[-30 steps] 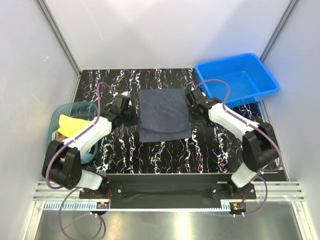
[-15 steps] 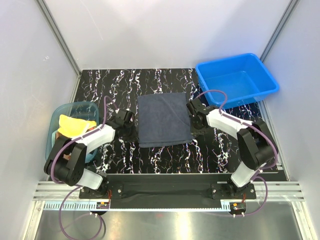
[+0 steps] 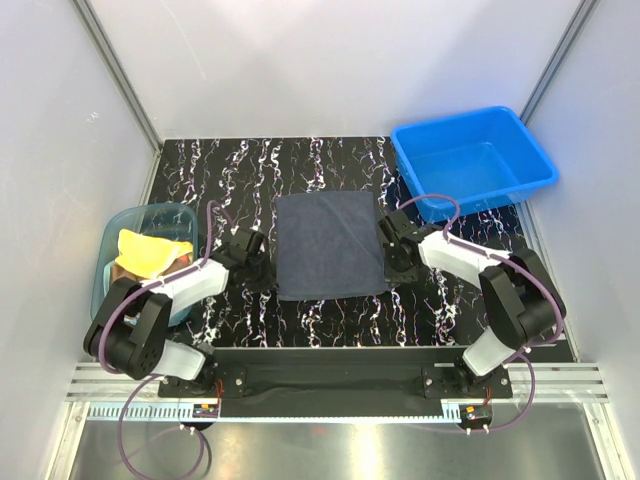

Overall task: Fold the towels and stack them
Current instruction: Fold the towel

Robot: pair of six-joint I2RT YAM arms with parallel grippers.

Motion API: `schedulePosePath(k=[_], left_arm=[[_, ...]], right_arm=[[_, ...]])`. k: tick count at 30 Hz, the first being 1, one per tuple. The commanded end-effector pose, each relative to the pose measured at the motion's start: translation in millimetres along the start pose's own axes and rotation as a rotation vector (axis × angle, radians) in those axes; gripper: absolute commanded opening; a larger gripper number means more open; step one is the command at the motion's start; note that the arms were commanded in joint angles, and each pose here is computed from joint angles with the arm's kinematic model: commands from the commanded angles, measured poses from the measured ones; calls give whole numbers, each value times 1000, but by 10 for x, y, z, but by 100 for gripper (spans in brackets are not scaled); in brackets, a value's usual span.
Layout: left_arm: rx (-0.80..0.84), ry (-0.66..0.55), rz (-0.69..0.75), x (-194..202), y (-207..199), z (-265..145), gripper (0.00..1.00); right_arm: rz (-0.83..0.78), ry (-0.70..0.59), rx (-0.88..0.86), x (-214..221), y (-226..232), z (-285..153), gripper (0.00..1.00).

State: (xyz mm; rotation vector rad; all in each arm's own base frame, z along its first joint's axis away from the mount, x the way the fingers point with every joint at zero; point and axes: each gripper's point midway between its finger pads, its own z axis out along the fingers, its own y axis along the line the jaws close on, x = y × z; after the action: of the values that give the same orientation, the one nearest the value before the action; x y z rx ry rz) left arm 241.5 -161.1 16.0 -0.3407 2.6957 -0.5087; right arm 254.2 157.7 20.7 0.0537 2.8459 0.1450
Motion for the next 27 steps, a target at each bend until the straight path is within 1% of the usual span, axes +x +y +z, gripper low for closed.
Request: schedulePosePath(k=[1,3,4,6,8,10,11,12,13,14,15,16,17,19,21,23,24,27], left_arm=[[-23,-29,9,-14,62,44,0],[-33,-33,10,-21,80,34,0],[-40,-33,11,-17,90,22,0],[-56,-32,13,-10,111,3,0],[-71,-54,18,-36,136,-41,0],[-94,-63,25,-42,172,-92,0],[-104,-69,26,-57,186,-111,0],[-116,-67,28,-60,191,-150,3],[-128,-84,26,-99,196,-184,19],[-124,-102,28,-139,170,-232,28],[-124,-119,25,-185,156,-266,35],[-123,-154,28,-311,84,-336,42],[-110,-175,34,-389,19,-381,43],[-53,-229,65,-636,-220,-485,44],[22,-247,90,-761,-424,-434,45],[96,-207,108,-754,-615,-381,44],[77,-164,93,-697,-574,-245,43],[12,-104,66,-556,-408,-45,41]], right_arm=[[28,-30,-30,-30,47,13,0],[26,-28,-35,10,38,20,1],[25,-35,-48,6,56,23,4],[17,-28,-89,46,112,1,8],[17,-26,-153,54,208,-61,14],[18,-19,-152,89,195,-86,21],[20,-29,-158,75,200,-131,27],[21,-34,-156,61,198,-160,30],[23,-36,-147,58,180,-185,31],[23,-64,-140,5,168,-231,33],[25,-89,-143,-68,188,-263,34],[24,-103,-146,-116,205,-294,34],[22,-126,-133,-190,200,-310,33],[13,-194,-189,-418,356,-403,32],[-13,-226,-234,-550,479,-418,32],[-35,-243,-252,-660,562,-345,31],[-43,-248,-263,-698,603,-320,30],[-47,-217,-265,-690,642,-177,29]])
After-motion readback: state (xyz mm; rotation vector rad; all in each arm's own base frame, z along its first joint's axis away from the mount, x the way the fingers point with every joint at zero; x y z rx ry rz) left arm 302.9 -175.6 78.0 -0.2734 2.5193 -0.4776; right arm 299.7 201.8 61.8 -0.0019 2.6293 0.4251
